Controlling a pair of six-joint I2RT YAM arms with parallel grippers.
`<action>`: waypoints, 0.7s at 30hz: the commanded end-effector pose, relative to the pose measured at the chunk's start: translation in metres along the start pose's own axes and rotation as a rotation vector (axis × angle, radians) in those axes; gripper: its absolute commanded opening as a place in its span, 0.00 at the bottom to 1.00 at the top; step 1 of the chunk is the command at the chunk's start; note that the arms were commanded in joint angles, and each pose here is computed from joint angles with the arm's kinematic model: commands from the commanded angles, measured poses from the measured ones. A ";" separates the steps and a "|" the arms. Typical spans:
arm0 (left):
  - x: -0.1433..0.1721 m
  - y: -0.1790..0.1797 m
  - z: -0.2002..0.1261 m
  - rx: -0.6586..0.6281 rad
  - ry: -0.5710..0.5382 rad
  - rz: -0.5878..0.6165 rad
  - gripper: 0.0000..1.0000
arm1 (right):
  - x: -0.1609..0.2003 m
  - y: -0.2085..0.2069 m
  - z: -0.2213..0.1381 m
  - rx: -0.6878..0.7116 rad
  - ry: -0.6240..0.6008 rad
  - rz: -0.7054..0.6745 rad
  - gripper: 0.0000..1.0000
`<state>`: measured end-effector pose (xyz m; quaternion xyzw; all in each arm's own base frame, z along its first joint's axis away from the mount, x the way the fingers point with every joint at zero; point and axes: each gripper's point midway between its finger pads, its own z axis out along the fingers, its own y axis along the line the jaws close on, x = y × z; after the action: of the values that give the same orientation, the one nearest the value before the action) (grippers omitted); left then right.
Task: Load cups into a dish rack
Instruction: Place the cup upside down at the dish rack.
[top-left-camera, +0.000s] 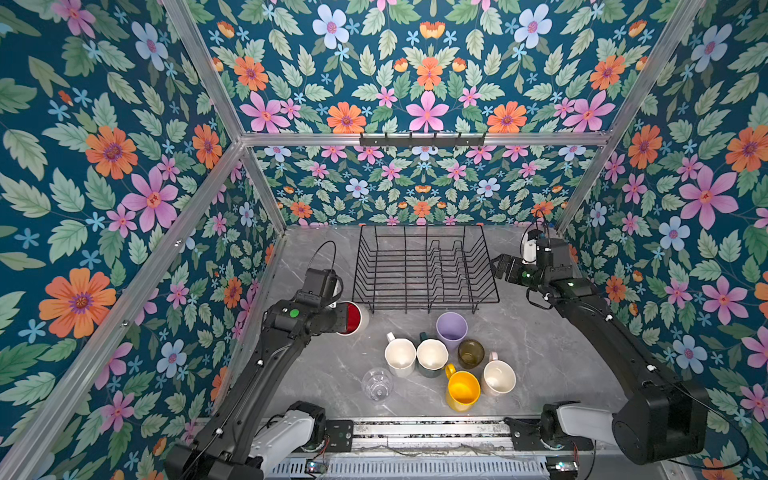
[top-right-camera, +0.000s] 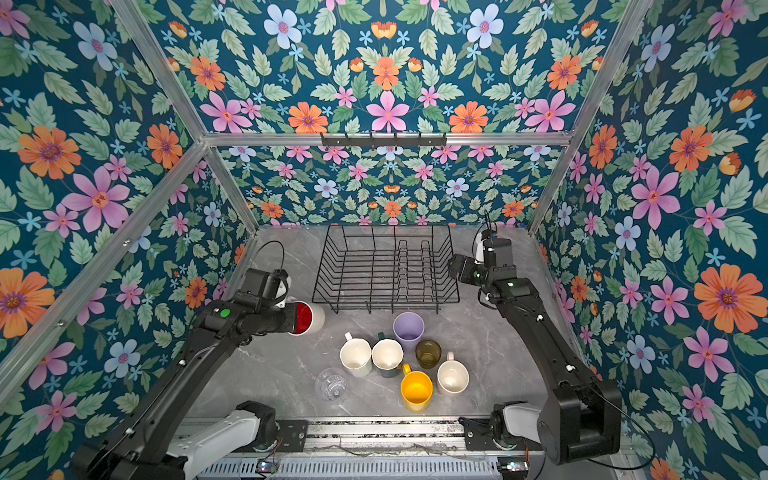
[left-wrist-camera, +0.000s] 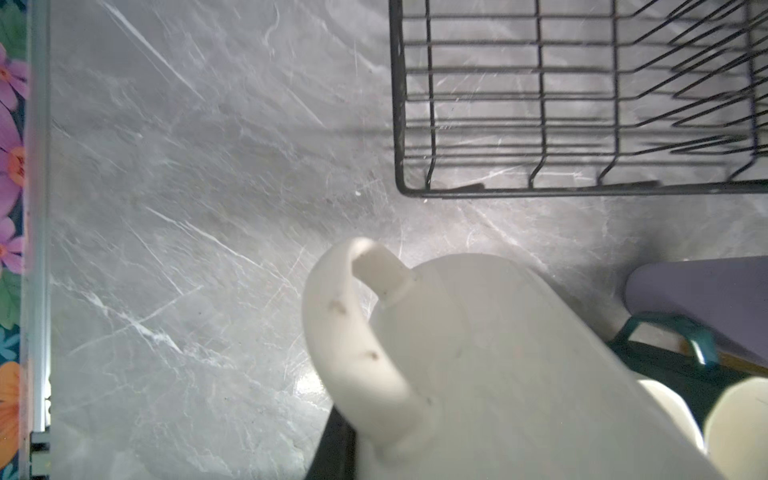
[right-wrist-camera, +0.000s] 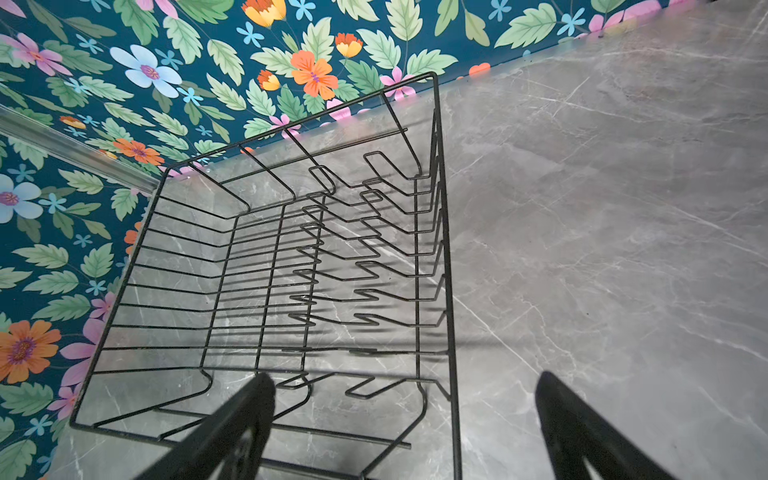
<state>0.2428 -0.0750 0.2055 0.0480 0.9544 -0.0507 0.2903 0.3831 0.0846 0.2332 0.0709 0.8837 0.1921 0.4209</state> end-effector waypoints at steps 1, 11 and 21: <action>-0.042 -0.007 -0.029 0.042 -0.239 0.075 0.00 | -0.005 0.013 -0.006 -0.060 -0.012 -0.008 0.97; -0.102 -0.067 -0.102 0.352 -0.944 0.322 0.00 | -0.006 0.086 -0.045 -0.474 -0.012 -0.064 0.97; -0.124 -0.122 -0.116 0.744 -1.217 0.397 0.00 | 0.006 0.144 -0.091 -0.891 0.084 -0.103 0.97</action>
<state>0.2885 -0.1743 0.3094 0.2410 0.6529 -0.2724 0.6644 0.3217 0.1771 0.3189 -0.1198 0.7708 0.4765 0.4056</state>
